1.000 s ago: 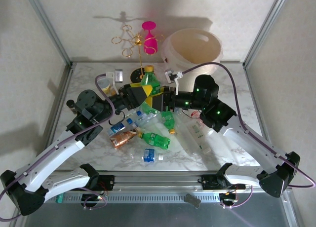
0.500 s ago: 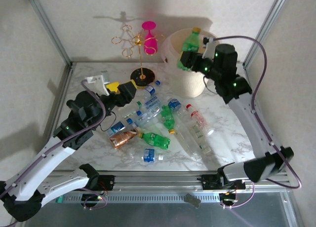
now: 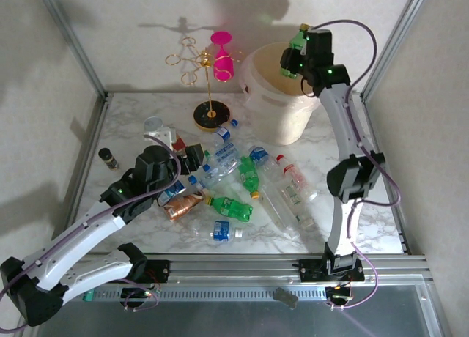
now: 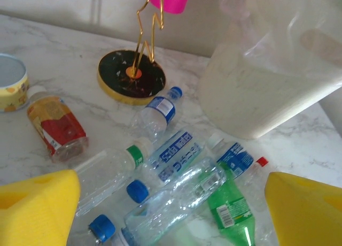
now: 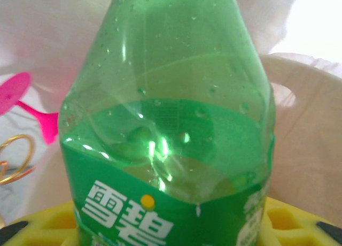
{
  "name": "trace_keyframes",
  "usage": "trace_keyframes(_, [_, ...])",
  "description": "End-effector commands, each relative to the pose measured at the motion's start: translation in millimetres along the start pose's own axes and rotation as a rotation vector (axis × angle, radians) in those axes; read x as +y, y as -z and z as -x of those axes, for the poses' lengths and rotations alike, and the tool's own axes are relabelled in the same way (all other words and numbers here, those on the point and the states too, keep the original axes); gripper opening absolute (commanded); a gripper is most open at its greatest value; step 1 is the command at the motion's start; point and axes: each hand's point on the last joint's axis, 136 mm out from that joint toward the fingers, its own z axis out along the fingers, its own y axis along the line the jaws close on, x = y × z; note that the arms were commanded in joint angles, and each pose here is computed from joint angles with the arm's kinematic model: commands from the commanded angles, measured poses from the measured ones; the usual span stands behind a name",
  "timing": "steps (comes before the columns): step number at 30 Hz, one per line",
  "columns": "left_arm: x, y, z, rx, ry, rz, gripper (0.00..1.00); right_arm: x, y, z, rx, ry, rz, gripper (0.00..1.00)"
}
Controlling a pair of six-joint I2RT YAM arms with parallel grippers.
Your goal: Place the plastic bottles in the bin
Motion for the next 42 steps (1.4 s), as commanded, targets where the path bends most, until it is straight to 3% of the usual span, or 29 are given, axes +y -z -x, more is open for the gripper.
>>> trace_keyframes(1, [3,1,0,-0.025,0.000,0.009,0.89,-17,-16,-25,0.100,0.029,-0.080,0.45])
trace_keyframes(10, [6,3,3,-0.049,0.005,0.021,0.89,-25,-43,-62,0.181,0.076,-0.103,0.52])
trace_keyframes(16, [6,2,1,-0.049,-0.005,0.019,0.90,-25,-40,-63,0.176,0.080,-0.097,0.69])
trace_keyframes(21, [8,2,3,-0.054,-0.005,0.031,0.90,-22,-29,-53,0.148,0.087,-0.094,0.72])
trace_keyframes(28, [15,4,7,-0.067,0.003,0.072,0.92,-5,13,-13,0.041,0.082,-0.041,0.76])
trace_keyframes(33, [19,4,11,-0.053,0.041,0.116,0.92,17,65,15,-0.054,0.084,0.018,0.76])
trace_keyframes(38, [38,2,17,-0.052,0.085,0.220,0.90,43,120,5,-0.118,0.116,0.083,0.76])
trace_keyframes(42, [63,-22,9,0.040,0.200,0.211,0.88,54,155,-26,-0.149,0.133,0.107,0.76])
